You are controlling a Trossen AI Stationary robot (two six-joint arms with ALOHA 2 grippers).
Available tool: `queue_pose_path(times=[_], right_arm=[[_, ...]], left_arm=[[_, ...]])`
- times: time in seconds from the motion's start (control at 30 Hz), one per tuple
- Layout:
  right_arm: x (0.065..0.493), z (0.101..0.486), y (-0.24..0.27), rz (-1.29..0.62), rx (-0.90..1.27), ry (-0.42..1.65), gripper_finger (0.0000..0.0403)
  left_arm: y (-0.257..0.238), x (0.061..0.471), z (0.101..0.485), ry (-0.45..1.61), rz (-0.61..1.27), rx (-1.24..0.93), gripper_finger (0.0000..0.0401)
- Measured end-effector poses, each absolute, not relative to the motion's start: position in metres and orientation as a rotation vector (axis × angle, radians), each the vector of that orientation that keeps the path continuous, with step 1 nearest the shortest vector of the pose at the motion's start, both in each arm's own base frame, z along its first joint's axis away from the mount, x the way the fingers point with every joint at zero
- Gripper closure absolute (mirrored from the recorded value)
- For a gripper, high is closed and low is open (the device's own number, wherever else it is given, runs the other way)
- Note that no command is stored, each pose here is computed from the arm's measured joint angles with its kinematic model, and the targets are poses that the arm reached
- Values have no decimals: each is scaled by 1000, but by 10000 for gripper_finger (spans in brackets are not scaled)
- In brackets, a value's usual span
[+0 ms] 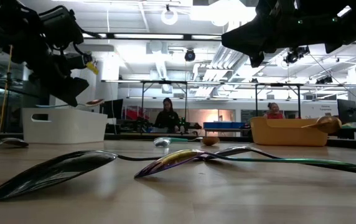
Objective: Sort silverware by color (type)
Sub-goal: Put the violet spoon into the white bin, then put the green spoon into the blue bin
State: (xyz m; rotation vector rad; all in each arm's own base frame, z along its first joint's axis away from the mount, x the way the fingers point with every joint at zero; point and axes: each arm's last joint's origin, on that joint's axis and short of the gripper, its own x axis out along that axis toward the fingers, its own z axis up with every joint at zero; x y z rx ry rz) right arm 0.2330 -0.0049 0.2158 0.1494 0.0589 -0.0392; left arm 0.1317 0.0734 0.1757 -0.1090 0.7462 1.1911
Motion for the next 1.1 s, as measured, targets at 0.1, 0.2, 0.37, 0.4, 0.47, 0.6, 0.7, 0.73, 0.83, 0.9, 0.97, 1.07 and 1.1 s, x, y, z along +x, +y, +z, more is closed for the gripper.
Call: queue_pose_path(times=[0.1, 0.2, 0.37, 0.4, 0.47, 0.6, 0.7, 0.73, 0.83, 0.9, 0.97, 1.07, 1.1], right_arm=[[233, 216, -5, -39, 149, 59, 334], [233, 216, -5, -39, 149, 59, 334], [233, 216, -5, -39, 149, 60, 334], [233, 216, -5, -39, 149, 60, 334], [233, 216, -5, -39, 149, 60, 334], [233, 216, -5, -39, 149, 60, 334], [233, 216, -5, -39, 149, 60, 334], [233, 216, -5, -39, 149, 60, 334], [233, 216, -5, -39, 149, 60, 334], [233, 216, -5, -39, 149, 60, 334], [233, 216, -5, -39, 149, 60, 334], [233, 216, -5, -39, 150, 61, 334], [233, 215, -5, -39, 152, 64, 334]], left_arm=[[76, 130, 176, 747, 1205, -121, 383], [77, 130, 176, 748, 1200, -120, 369], [76, 131, 175, 755, 1165, -139, 352], [76, 131, 175, 757, 1156, -144, 349], [76, 131, 175, 758, 1151, -147, 343], [76, 132, 179, 760, 1147, -144, 326], [77, 139, 197, 700, 1135, -158, 307], [77, 142, 203, 679, 1118, -166, 301], [75, 154, 229, 577, 1037, -200, 281], [71, 162, 242, 494, 943, -217, 268], [65, 172, 249, 405, 826, -223, 256], [53, 182, 250, 282, 692, -225, 244], [49, 184, 248, 254, 658, -227, 240]])
